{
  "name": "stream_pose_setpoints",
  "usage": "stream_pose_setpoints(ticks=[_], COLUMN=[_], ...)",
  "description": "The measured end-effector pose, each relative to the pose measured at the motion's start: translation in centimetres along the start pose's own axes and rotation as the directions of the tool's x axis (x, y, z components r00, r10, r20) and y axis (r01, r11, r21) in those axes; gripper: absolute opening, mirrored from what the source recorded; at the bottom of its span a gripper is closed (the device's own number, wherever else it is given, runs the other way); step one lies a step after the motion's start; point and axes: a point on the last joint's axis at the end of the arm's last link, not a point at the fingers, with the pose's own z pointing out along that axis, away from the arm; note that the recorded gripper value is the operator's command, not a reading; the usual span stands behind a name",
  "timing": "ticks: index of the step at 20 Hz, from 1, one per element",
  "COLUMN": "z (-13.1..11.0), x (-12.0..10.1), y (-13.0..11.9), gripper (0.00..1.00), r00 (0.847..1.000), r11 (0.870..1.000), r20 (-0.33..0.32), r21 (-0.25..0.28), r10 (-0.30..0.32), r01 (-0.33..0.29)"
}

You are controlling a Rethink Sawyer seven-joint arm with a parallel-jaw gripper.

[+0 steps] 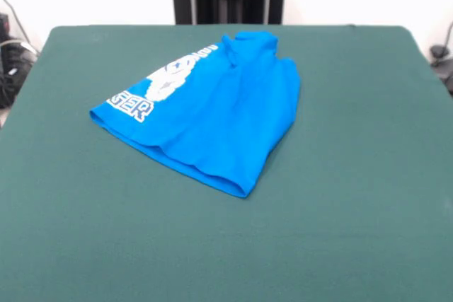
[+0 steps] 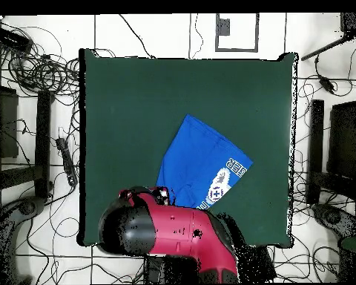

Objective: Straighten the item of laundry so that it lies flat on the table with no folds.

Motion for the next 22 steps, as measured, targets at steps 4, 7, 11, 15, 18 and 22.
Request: stream_pose_setpoints(ticks=[4,7,11,15,18,22], z=[1.0,1.8,3.0,3.9,4.2,4.4], x=[-1.2,-2.2,-4.0,-6.1,-7.6,-10.1], y=[-0.2,-0.4,-0.6,-1.0,-1.1,-1.3], gripper=[1.00,1.00,1.00,1.00,1.00,1.00], r00=[1.000,1.000,1.000,1.000,1.000,0.998], r11=[1.000,1.000,1.000,1.000,1.000,1.000], r20=[-0.004,-0.007,-0.005,0.010,0.026,0.057], r21=[0.000,-0.001,0.000,0.003,0.006,0.011], r10=[0.000,-0.001,-0.001,-0.002,-0.004,-0.009], r01=[0.000,0.001,0.001,0.002,0.004,0.009])
